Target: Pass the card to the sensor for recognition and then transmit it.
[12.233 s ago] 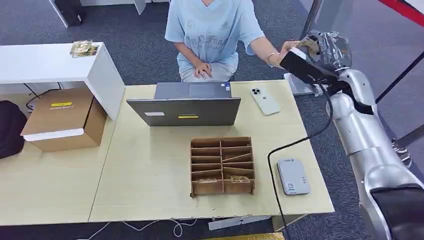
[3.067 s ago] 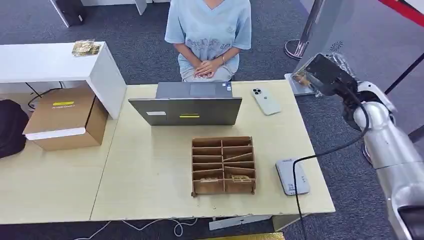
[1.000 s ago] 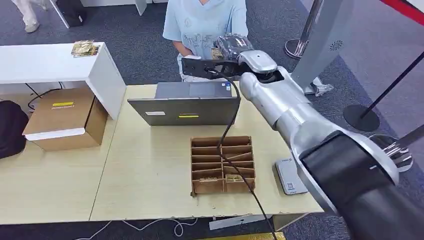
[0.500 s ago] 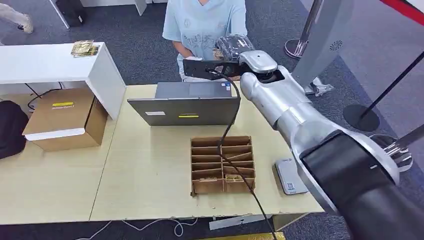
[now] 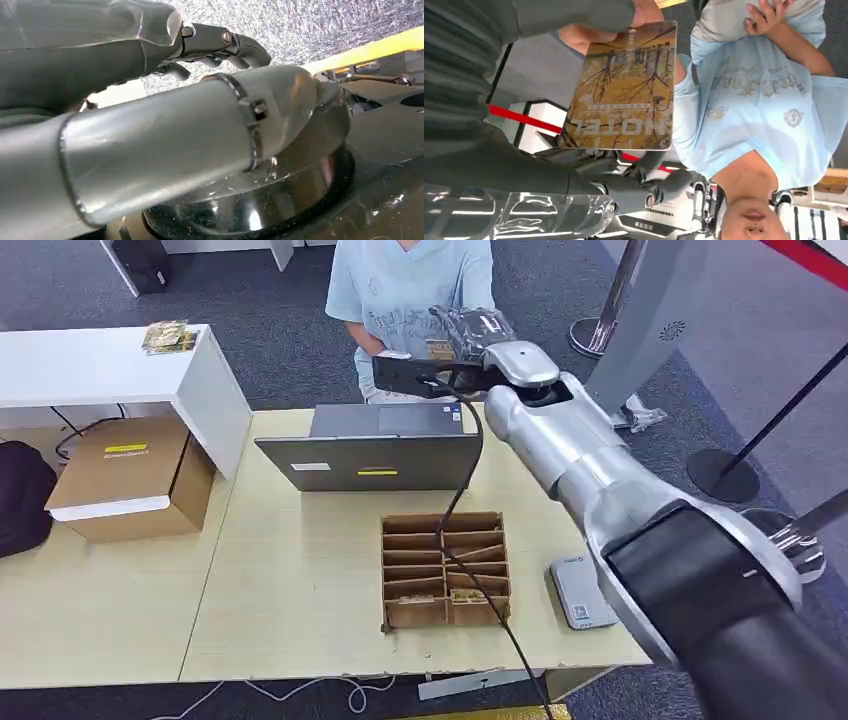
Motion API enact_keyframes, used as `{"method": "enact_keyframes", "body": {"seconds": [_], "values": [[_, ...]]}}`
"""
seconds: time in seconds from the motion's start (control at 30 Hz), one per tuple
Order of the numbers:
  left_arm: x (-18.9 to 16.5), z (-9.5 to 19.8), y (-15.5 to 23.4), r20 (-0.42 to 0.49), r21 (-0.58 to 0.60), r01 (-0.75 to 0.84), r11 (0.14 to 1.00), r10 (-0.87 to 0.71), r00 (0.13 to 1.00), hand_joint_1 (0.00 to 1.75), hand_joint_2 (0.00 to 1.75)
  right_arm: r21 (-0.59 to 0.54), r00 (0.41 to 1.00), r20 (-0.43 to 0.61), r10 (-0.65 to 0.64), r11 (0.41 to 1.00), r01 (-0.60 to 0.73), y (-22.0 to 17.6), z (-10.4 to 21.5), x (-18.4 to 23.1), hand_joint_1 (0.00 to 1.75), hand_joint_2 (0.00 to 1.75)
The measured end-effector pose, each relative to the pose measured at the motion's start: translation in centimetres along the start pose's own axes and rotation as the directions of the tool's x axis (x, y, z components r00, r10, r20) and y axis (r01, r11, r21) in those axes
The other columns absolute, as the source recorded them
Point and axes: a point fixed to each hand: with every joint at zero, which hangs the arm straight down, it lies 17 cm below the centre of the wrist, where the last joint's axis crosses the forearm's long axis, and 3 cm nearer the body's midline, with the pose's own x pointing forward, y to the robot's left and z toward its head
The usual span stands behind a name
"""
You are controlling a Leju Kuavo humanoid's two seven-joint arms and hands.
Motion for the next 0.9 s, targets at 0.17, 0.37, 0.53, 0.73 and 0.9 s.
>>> {"method": "enact_keyframes", "body": {"seconds": [0.17, 0.37, 0.53, 0.73, 0.9], "values": [[-0.1, 0.0, 0.0, -0.005, -0.002, 0.000, 1.000, 0.000, 1.000, 0.00, 0.00, 0.000, 1.000, -0.014, 0.007, 1.000, -0.007, 0.1, 0.0, -1.1, 0.00, 1.75], [0.2, 0.0, -0.4, -0.008, -0.014, -0.077, 0.997, 0.077, 0.997, 0.00, 0.00, -0.121, 0.995, 0.051, -0.090, 0.988, 0.096, -2.4, -0.2, -1.2, 0.00, 1.75], [0.3, 0.0, -0.4, 0.000, -0.014, -0.087, 0.996, 0.087, 0.996, 0.00, 0.00, -0.248, 0.949, 0.169, -0.266, 0.921, 0.302, -5.5, 0.5, -1.2, 0.00, 1.75], [0.3, 0.0, -0.4, 0.008, -0.010, -0.088, 0.996, 0.088, 0.996, 0.00, 0.00, -0.223, 0.678, 0.365, -0.637, 0.647, 0.729, -6.0, 4.0, -3.1, 0.00, 1.75], [0.2, 0.0, -0.3, 0.008, -0.004, -0.089, 0.996, 0.089, 0.996, 0.00, 0.00, -0.170, 0.388, 0.448, -0.806, 0.349, 0.922, -4.8, 9.3, -7.5, 0.00, 1.75]]}}
